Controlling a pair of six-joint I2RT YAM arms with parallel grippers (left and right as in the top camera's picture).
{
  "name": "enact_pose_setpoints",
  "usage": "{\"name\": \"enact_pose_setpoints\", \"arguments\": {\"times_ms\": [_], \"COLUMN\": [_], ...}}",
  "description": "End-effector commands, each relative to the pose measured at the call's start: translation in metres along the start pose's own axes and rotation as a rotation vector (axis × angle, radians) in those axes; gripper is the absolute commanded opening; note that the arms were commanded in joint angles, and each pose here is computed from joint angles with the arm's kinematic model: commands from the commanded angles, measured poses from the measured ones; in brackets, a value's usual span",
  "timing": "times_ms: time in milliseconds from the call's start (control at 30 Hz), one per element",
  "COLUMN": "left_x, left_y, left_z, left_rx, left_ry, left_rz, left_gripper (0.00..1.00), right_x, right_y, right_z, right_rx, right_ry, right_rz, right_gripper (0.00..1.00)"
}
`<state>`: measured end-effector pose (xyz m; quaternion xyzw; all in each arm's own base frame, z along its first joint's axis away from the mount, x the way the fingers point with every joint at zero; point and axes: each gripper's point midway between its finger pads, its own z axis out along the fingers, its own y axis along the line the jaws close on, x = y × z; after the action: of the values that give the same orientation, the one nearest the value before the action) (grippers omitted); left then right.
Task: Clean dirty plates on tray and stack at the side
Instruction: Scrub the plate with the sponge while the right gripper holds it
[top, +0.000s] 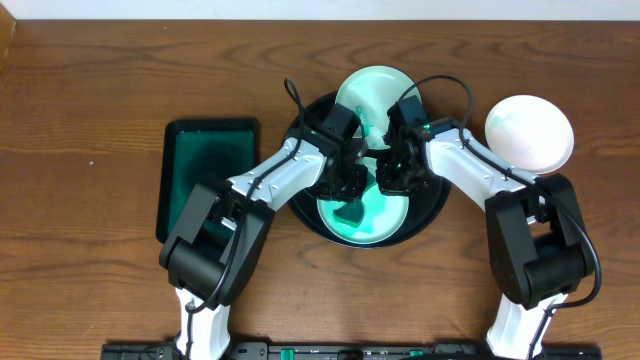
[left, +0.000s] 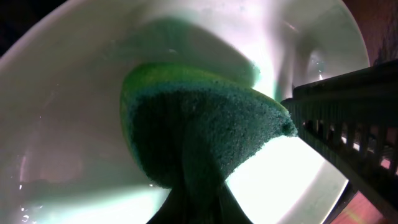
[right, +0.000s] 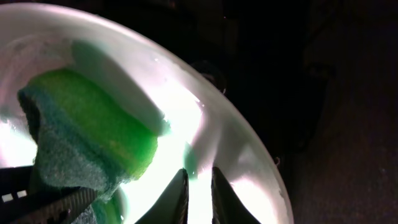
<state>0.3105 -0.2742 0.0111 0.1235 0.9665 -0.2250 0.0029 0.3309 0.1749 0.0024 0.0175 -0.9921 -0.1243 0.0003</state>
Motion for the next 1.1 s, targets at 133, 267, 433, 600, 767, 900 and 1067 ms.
{"name": "enact_pose_setpoints", "arguments": {"times_ms": [133,267,433,600,767,900,1067], "left_x": [0.034,0.034,0.034,0.034,0.035,0.035,0.035], "left_y": [0.007,0.007,0.007,0.007,0.008,0.007,0.007], "left_z": [0.029,0.029,0.029,0.029,0.029,0.029,0.029], "left_rx": [-0.004,-0.006,-0.006,-0.006,-0.007,-0.007,-0.007], "left_ry": [0.131,0.131,0.131,0.131,0.134,0.134,0.134], "left_rz": [-0.018,-0.021,-0.021,-0.021,-0.022,-0.022,-0.022], "left_gripper": [0.07,0.07,0.07,0.07,0.07,0.07,0.07], "right_x": [0.002,-0.006,-0.014,-0.012,-0.008,-0.006,-0.009], "right_y": [-0.004,0.002,-0.007,-0.028,-0.049,-0.051,-0.036], "right_z": [-0.023,-0.063,-0.104,-0.096,-0.059,-0.025,-0.001], "right_rx": [0.038,0.037,0.118,0.167,0.194,0.175,0.096], "right_ry": [-0.039,-0.134,-0.255,-0.220,-0.112,-0.034,-0.006], "right_rz": [-0.029,-0.046,-0.048,-0.009,0.038,0.028,0.010], "right_gripper": [0.24,0.44,0.51,0.51,0.50,0.49,0.49]}}
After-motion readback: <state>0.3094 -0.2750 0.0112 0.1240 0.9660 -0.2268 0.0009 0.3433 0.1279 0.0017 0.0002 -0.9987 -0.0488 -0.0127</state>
